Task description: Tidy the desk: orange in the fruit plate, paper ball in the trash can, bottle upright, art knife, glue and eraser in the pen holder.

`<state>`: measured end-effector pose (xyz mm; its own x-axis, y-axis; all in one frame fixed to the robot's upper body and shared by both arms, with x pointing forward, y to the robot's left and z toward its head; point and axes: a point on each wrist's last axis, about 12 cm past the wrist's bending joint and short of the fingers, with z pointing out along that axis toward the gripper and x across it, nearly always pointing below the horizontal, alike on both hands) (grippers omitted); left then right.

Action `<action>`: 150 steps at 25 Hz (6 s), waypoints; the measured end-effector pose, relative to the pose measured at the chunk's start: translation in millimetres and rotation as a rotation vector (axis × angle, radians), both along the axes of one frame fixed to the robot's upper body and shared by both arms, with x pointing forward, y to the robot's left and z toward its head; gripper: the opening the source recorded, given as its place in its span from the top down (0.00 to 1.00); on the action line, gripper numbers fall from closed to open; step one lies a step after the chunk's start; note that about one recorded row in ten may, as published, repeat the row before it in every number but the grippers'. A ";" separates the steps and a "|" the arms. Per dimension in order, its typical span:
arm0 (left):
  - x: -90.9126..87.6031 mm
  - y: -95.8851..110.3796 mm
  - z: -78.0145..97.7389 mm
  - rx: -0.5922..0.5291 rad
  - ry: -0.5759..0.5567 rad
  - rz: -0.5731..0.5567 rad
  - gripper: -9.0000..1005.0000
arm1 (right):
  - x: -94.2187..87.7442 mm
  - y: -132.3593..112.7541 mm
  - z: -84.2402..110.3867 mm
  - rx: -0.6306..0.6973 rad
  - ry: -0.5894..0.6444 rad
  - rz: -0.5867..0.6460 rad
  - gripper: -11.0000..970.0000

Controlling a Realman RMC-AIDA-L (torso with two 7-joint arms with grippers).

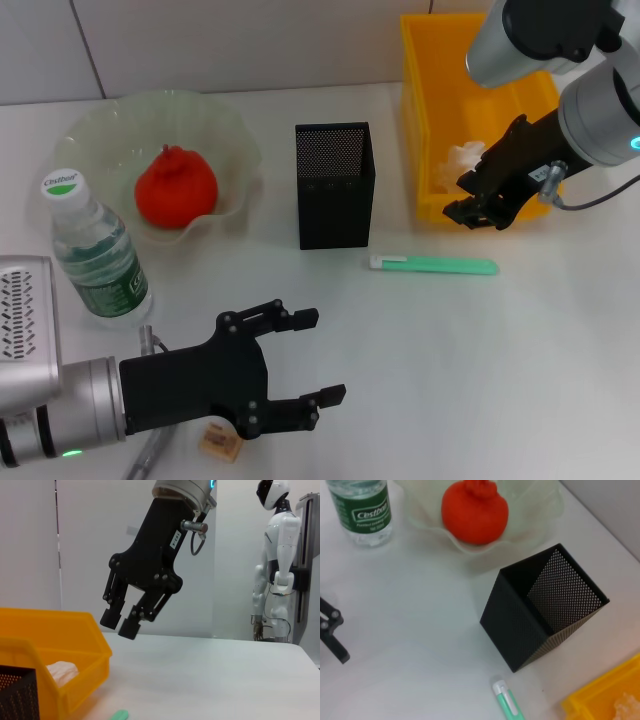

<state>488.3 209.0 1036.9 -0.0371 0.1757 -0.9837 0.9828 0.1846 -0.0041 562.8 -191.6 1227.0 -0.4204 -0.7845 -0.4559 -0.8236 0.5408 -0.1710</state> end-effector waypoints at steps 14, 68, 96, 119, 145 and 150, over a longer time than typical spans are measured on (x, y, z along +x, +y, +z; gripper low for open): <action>-5.0 -1.0 -3.4 0.006 0.012 -0.011 0.19 | 0.3 -0.6 -5.7 -0.006 0.077 0.026 0.35; -7.7 -4.2 -4.3 0.002 0.017 -0.024 0.19 | 36.9 -9.5 -86.3 -0.075 0.172 0.063 0.25; -6.1 -4.7 -4.0 0.005 0.021 -0.021 0.20 | 43.0 -14.1 -101.0 -0.042 0.162 0.045 0.26; -4.3 -5.8 -3.0 0.006 0.019 -0.024 0.20 | 42.6 -18.0 -106.5 -0.005 0.175 0.033 0.26; -1.2 -7.6 -1.3 0.007 0.020 -0.027 0.20 | 38.4 -10.9 -108.7 0.032 0.210 0.055 0.26; -1.4 -6.8 -1.5 0.008 0.021 -0.025 0.20 | 39.5 -8.6 -106.4 0.035 0.202 0.061 0.26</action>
